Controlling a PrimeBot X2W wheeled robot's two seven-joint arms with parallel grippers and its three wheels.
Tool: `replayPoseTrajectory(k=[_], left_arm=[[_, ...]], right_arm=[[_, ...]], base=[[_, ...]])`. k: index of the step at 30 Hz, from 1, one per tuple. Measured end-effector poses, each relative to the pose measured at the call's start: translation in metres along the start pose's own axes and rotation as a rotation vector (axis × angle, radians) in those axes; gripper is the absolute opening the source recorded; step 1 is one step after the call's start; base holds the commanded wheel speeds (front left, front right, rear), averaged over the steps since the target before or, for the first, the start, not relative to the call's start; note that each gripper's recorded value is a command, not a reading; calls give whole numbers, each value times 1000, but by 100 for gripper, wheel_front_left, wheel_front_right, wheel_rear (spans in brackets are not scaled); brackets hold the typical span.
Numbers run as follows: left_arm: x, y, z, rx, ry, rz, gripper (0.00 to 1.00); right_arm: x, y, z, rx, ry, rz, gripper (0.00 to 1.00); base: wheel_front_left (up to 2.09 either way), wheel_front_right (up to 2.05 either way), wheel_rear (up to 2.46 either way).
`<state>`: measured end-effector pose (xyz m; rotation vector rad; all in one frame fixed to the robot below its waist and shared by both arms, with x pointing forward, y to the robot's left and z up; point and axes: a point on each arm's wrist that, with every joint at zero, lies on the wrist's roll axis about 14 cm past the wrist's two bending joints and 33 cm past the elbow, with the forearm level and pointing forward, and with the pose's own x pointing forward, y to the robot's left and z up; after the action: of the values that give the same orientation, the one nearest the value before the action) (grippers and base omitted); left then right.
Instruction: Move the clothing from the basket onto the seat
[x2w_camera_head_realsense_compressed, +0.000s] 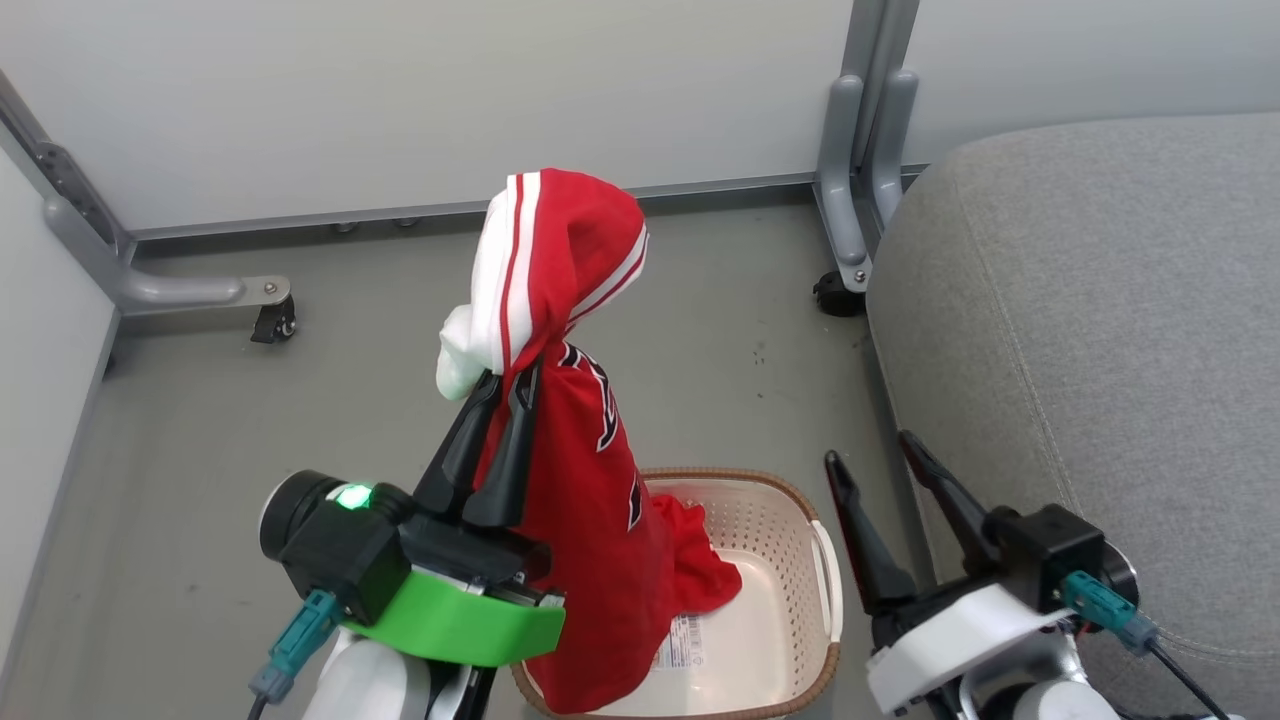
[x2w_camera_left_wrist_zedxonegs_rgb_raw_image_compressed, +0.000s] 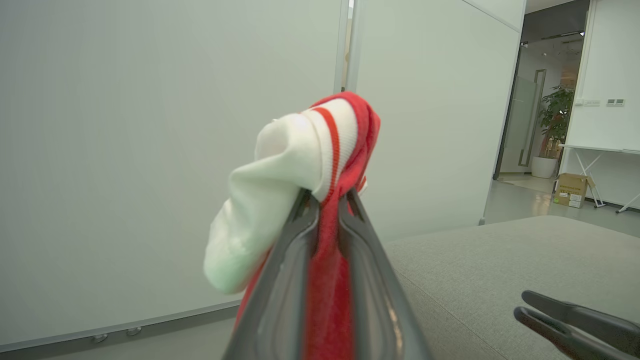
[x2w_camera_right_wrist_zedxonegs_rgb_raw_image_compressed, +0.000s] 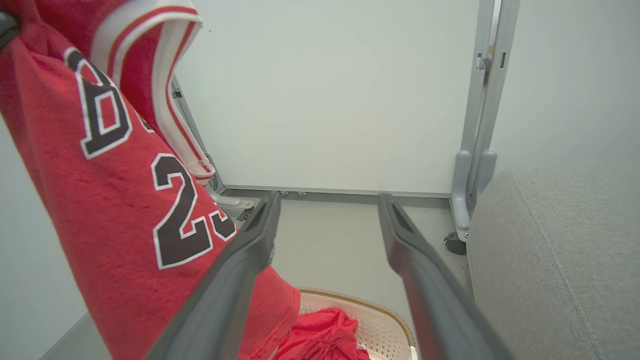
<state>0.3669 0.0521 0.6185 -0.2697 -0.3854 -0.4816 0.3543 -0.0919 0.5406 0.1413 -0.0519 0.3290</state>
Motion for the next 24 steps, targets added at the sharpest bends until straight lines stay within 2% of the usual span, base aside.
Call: replayPoseTrajectory(k=[13,16,22,23,24], left_arm=[[6,1,1,-3,-10,-3,0],[7,2,-1,-1,-6,-2,0],[6,-1,-5,-6,7,-9,0],[6,-1,-5,-6,8,-10,0],[5,-2,-5,-7,9,-11,0]], right_arm=[[40,136,-8,79,28,465,100],[46,151,-11,67,33,525,100],[62,159,-18,12,42,574,100],[63,160,-20,8,48,578,96],[64,161,-22,4,53,584,34]], base=[[0,0,0],[0,0,0],[0,0,0],[0,0,0],[0,0,0]])
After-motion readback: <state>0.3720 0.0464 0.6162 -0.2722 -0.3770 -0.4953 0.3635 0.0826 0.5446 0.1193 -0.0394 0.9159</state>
